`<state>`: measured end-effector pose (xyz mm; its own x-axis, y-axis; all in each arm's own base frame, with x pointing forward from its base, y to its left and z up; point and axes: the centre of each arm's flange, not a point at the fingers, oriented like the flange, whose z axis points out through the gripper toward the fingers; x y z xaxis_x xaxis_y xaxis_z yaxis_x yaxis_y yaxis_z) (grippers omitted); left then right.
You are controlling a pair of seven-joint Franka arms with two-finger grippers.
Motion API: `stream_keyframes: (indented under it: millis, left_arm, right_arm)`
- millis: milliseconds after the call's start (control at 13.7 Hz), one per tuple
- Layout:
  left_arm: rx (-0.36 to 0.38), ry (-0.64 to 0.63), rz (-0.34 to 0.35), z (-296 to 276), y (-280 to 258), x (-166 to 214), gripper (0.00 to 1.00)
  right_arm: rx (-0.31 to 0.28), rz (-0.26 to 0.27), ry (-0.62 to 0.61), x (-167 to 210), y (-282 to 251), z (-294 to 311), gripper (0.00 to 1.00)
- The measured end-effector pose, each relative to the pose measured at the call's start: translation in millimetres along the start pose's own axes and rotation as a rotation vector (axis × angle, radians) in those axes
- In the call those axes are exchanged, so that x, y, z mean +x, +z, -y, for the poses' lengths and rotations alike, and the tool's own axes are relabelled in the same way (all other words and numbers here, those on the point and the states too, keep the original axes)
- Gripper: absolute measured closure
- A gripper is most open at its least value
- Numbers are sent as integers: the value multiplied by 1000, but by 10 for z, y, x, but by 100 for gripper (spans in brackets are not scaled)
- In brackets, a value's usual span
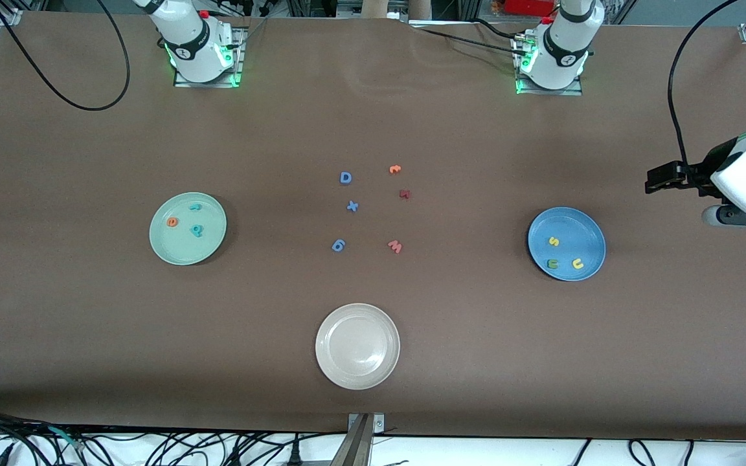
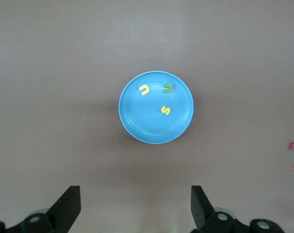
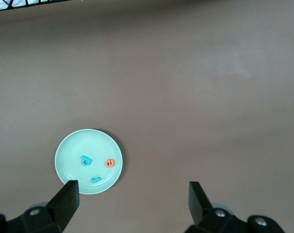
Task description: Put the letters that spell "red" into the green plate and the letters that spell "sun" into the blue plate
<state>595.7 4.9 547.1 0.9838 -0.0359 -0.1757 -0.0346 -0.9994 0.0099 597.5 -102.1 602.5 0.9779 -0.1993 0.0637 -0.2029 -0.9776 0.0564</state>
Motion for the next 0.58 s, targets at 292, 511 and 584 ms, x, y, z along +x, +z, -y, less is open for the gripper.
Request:
stream_keyframes:
  millis: [292, 511, 584]
  left_arm:
    - [0, 0, 0, -2, 1, 1, 0]
    - [0, 0, 0, -2, 2, 1, 0]
    - [0, 0, 0, -3, 2, 1, 0]
  right_arm:
    - [7, 3, -34, -13, 4, 204, 0]
    - [26, 6, -51, -25, 2, 339, 0]
    - [30, 7, -53, -28, 3, 359, 0]
